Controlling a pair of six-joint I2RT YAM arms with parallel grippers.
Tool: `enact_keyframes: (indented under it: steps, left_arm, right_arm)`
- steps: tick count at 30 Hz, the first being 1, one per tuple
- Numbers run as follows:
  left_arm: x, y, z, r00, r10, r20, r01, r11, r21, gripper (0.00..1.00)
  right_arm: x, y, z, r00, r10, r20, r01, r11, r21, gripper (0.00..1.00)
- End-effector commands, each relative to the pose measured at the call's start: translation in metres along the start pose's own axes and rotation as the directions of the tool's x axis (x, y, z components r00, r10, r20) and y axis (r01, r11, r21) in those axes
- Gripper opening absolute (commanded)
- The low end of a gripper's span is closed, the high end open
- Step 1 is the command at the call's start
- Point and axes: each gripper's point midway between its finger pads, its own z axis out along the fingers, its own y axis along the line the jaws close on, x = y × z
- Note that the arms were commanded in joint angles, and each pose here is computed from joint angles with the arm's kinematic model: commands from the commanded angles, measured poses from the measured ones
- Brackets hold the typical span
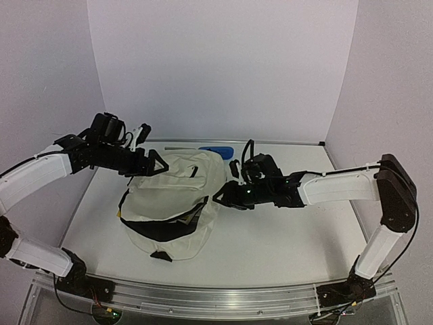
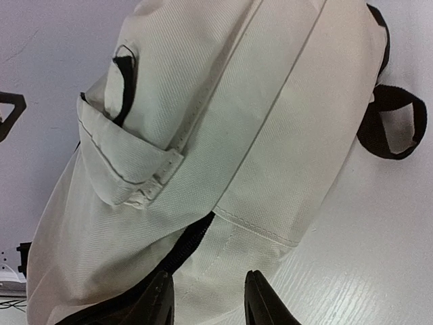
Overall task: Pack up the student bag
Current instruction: Adjust the student bag at the center of the board, then zip the student bag at the center of the board.
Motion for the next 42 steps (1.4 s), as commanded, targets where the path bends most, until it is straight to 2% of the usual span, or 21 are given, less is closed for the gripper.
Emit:
enact_keyframes:
  steps: [1,2,3,6,8,11,14,17,18,20,23,26,28,29,32,35,38,42]
  left_arm:
    - [0.009,-0.041,0.011,0.985,0.158,-0.067,-0.161,0.986,-0.037,0.88]
    - [0.011,-0.043,0.014,0.983,0.169,-0.077,-0.172,0.984,-0.04,0.88]
    - [0.018,-0.066,0.022,0.965,0.244,-0.095,-0.248,0.968,-0.032,0.89]
    - [0.034,-0.095,0.03,0.933,0.333,-0.135,-0.339,0.94,-0.027,0.91]
    - [0.053,-0.102,0.039,0.897,0.388,-0.213,-0.412,0.908,-0.081,0.93]
    - [0.078,-0.102,0.048,0.854,0.409,-0.323,-0.469,0.873,-0.132,0.94]
    - [0.084,-0.099,0.051,0.848,0.401,-0.347,-0.47,0.871,-0.143,0.95]
    - [0.089,-0.099,0.054,0.843,0.395,-0.365,-0.47,0.871,-0.141,0.83]
    - [0.09,-0.1,0.055,0.841,0.395,-0.369,-0.47,0.871,-0.14,0.7]
    - [0.09,-0.098,0.055,0.84,0.393,-0.374,-0.474,0.867,-0.154,0.54]
    - [0.094,-0.091,0.054,0.833,0.393,-0.389,-0.488,0.854,-0.182,0.39]
    - [0.097,-0.086,0.053,0.832,0.392,-0.392,-0.491,0.849,-0.193,0.15]
    - [0.097,-0.083,0.052,0.837,0.394,-0.381,-0.491,0.848,-0.201,0.04]
    - [0.095,-0.081,0.049,0.845,0.394,-0.362,-0.486,0.847,-0.213,0.01]
    - [0.083,-0.076,0.04,0.869,0.4,-0.291,-0.474,0.842,-0.257,0.0]
    - [0.068,-0.088,0.032,0.892,0.418,-0.174,-0.449,0.865,-0.225,0.0]
    - [0.056,-0.096,0.02,0.902,0.425,-0.08,-0.432,0.879,-0.2,0.0]
    - [0.05,-0.095,0.011,0.906,0.422,-0.026,-0.419,0.888,-0.191,0.0]
  right_arm:
    - [0.006,0.007,0.004,0.999,0.046,-0.009,-0.046,0.997,-0.054,0.34]
    - [0.007,0.005,0.004,0.999,0.049,-0.008,-0.05,0.998,-0.05,0.34]
    - [0.009,0.001,0.005,0.998,0.059,-0.008,-0.06,0.997,-0.04,0.34]
    - [0.011,-0.002,0.004,0.997,0.071,-0.007,-0.071,0.997,-0.031,0.34]
    - [0.012,-0.004,0.001,0.997,0.074,-0.002,-0.074,0.997,-0.028,0.36]
    - [0.01,-0.005,-0.005,0.996,0.085,0.017,-0.085,0.996,-0.023,0.37]
    - [0.014,-0.006,-0.006,0.996,0.093,0.007,-0.093,0.995,-0.025,0.37]
    - [0.017,-0.004,-0.003,0.995,0.104,-0.001,-0.104,0.994,-0.03,0.36]
    - [0.017,-0.001,-0.003,0.994,0.105,0.0,-0.105,0.994,-0.034,0.37]
    - [0.016,0.005,-0.003,0.994,0.108,0.003,-0.107,0.993,-0.043,0.37]
    - [0.018,0.014,-0.002,0.995,0.103,0.008,-0.103,0.993,-0.05,0.37]
    - [0.021,0.016,0.0,0.993,0.116,0.013,-0.115,0.993,-0.04,0.37]
    - [0.019,0.018,-0.001,0.992,0.123,0.028,-0.122,0.992,-0.038,0.37]
    - [0.015,0.019,-0.002,0.991,0.127,0.042,-0.126,0.991,-0.038,0.37]
    - [0.0,0.03,-0.005,0.989,0.12,0.09,-0.117,0.992,-0.037,0.36]
    - [-0.012,0.036,-0.005,0.989,0.098,0.114,-0.098,0.995,-0.002,0.36]
    - [-0.012,0.029,0.004,0.992,0.051,0.115,-0.064,0.991,0.114,0.39]
    - [-0.015,0.026,0.007,0.991,0.001,0.131,-0.032,0.972,0.231,0.39]
